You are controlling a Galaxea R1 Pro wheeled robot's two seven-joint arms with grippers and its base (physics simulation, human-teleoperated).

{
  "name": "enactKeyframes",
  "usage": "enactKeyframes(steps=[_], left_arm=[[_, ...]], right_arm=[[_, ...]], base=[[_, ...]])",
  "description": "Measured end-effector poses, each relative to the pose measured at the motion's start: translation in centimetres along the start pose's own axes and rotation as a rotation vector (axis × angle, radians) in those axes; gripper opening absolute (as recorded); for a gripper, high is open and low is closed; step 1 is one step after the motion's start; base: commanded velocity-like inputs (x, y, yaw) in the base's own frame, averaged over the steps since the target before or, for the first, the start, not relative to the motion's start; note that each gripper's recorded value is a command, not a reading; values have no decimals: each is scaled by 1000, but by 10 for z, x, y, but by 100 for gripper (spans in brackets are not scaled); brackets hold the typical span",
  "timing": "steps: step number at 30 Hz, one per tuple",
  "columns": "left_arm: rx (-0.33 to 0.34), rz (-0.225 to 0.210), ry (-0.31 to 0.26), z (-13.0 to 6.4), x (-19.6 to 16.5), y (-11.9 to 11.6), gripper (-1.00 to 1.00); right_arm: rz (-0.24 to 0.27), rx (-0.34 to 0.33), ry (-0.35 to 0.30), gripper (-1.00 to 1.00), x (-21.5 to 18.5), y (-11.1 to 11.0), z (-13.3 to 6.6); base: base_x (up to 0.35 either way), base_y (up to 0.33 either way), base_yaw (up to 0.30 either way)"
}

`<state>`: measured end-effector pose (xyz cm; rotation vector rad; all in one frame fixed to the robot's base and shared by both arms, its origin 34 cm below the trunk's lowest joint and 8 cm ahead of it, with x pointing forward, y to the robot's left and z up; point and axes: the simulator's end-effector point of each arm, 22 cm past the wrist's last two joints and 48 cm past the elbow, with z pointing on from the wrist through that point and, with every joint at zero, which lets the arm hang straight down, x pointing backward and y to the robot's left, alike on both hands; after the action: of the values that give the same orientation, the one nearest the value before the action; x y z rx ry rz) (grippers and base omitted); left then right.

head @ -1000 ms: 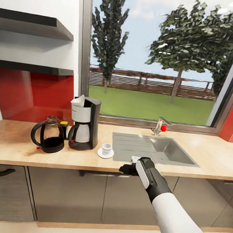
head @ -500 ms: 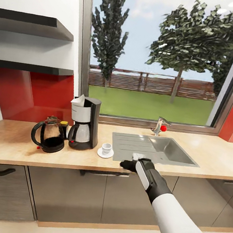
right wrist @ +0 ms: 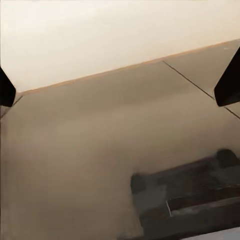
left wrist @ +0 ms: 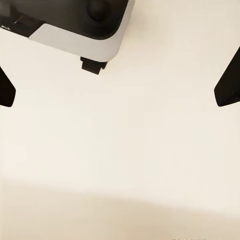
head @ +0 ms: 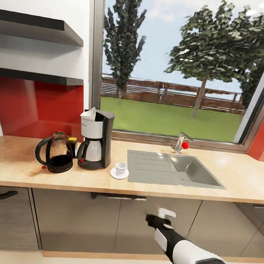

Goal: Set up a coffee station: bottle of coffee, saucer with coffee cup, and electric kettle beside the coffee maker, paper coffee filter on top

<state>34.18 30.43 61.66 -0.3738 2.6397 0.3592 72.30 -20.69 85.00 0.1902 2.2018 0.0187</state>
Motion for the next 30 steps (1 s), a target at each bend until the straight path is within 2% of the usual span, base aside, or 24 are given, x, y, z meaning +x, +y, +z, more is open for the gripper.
enactKeyframes(steps=[2,3,9,10,12,14,16,20,30], left_arm=[[1,2,0,0,0,0,100],[1,2,-1,0,0,0,100],[7,2,1,-2,1,-6,100],[9,2,2,-2,2,-8,100],[13,1,3,-3,2,-10,100],[14,1,3,-3,2,-10,100],[15,-5,0,-3,1,-11,100],[26,-12,-3,-5,1,-19,100],[20,-7,-1,-4,2,-14,100]], right_arm=[[12,25,-77,100,8,-13,-4],[12,37,-65,100,42,-21,-9],[-7,69,120,100,192,-46,-45],[-14,72,172,100,218,-49,-53],[-95,48,436,100,293,-51,-80],[-121,1,522,100,314,-44,-91],[-135,-75,576,100,327,-31,-98],[-137,-94,576,100,327,-27,-98],[-137,-97,573,100,326,-26,-98]], base=[[0,0,0],[0,0,0],[0,0,0],[0,0,0],[0,0,0],[0,0,0],[0,0,0],[0,0,0],[0,0,0]])
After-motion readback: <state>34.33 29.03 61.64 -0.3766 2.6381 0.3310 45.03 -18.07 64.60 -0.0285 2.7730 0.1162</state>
